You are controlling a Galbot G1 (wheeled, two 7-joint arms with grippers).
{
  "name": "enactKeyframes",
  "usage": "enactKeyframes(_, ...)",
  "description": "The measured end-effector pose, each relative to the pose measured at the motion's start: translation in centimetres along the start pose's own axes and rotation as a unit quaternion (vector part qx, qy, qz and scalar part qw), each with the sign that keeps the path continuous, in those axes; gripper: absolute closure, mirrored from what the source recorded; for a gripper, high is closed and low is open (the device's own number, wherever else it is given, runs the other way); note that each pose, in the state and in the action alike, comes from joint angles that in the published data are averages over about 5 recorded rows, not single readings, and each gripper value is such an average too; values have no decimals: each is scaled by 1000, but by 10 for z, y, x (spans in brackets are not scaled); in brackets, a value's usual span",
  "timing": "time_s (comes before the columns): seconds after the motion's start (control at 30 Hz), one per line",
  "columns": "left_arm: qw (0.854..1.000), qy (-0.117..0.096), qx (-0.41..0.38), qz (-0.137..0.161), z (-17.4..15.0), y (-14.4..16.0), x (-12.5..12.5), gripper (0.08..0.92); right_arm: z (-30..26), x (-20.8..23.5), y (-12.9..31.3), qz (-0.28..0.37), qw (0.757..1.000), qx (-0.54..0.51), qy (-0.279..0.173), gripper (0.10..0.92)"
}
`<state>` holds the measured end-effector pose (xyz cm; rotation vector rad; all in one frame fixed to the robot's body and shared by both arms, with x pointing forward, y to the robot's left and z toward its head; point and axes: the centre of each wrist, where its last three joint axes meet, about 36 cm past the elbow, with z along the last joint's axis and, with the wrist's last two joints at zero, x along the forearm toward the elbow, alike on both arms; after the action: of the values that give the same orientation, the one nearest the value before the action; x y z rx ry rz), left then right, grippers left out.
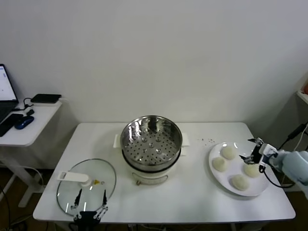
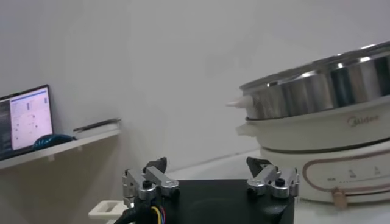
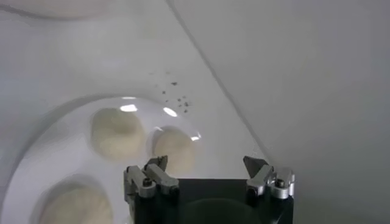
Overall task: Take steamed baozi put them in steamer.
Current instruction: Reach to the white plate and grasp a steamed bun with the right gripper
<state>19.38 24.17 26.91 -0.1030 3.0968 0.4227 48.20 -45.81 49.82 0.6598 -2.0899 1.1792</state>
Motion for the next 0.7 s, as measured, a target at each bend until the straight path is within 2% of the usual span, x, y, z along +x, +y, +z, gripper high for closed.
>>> enactKeyframes(0.4,1000,4,-8,4,4,-1,7,177,-25,-44,-66,-159,978,136,17,200)
enactKeyframes(0.7,1000,12,-16,4,9,0,12,177,-49,-79,-113,-223,953,201,29,200)
